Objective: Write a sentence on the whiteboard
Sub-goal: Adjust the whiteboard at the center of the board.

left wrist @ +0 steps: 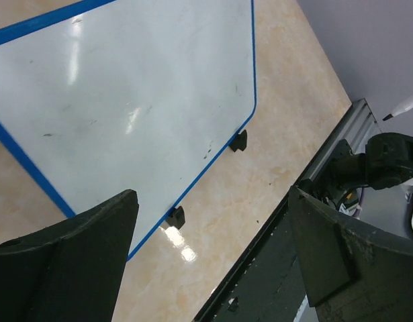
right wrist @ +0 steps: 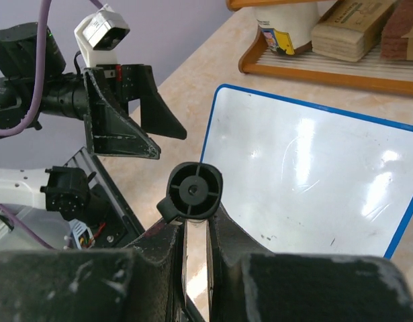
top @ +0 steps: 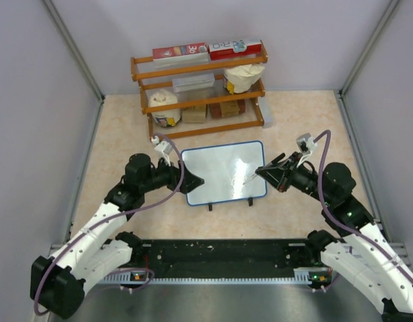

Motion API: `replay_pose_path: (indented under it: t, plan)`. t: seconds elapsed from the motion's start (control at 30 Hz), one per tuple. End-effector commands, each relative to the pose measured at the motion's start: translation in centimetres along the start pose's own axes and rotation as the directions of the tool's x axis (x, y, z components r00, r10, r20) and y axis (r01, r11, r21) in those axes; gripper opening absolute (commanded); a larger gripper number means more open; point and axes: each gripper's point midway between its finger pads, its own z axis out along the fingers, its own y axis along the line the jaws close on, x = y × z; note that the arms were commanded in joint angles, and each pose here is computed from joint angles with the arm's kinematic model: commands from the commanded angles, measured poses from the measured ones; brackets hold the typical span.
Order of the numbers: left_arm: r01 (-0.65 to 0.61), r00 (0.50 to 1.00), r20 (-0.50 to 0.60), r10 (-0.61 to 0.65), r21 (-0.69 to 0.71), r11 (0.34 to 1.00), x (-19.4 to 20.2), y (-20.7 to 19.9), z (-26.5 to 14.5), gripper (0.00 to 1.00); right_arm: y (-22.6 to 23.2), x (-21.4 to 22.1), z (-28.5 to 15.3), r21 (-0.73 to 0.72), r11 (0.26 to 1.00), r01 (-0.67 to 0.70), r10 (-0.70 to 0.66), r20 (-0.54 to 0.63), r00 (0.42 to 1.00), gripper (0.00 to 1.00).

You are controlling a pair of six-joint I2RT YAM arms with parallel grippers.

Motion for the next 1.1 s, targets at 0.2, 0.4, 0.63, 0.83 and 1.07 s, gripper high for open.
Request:
replay_pose_path:
  t: [0.2, 0.4, 0.63, 0.83, 1.07]
  plan:
    - [0.034, 0.999, 0.042, -0.027, -0.167, 0.985, 0.7, 3.5, -1.6, 0.96, -0.8, -0.9, -0.1, 0.054, 0.998, 0.036, -0.039, 0.047, 0.998, 0.00]
    - [0.021, 1.000, 0.014, -0.018, -0.187, 0.982, 1.4, 4.1, -1.7, 0.96, -0.7, -0.9, 0.0, 0.044, 0.998, 0.044, -0.046, 0.050, 0.998, 0.00]
    - [0.000, 1.000, -0.009, -0.002, -0.192, 0.981, 1.7, 4.1, -2.0, 0.96, -0.8, -0.7, 0.1, 0.042, 0.998, 0.042, -0.044, 0.051, 0.998, 0.00]
    - [0.033, 0.997, -0.058, -0.044, -0.184, 0.982, 3.6, 4.3, -2.0, 0.94, -1.0, -0.4, 0.2, 0.047, 0.998, 0.032, -0.034, 0.044, 0.998, 0.00]
    - [0.050, 0.994, -0.088, -0.067, -0.185, 0.982, 5.5, 4.7, -2.2, 0.92, -1.4, -0.1, 0.6, 0.057, 0.998, 0.019, -0.020, 0.032, 0.999, 0.00]
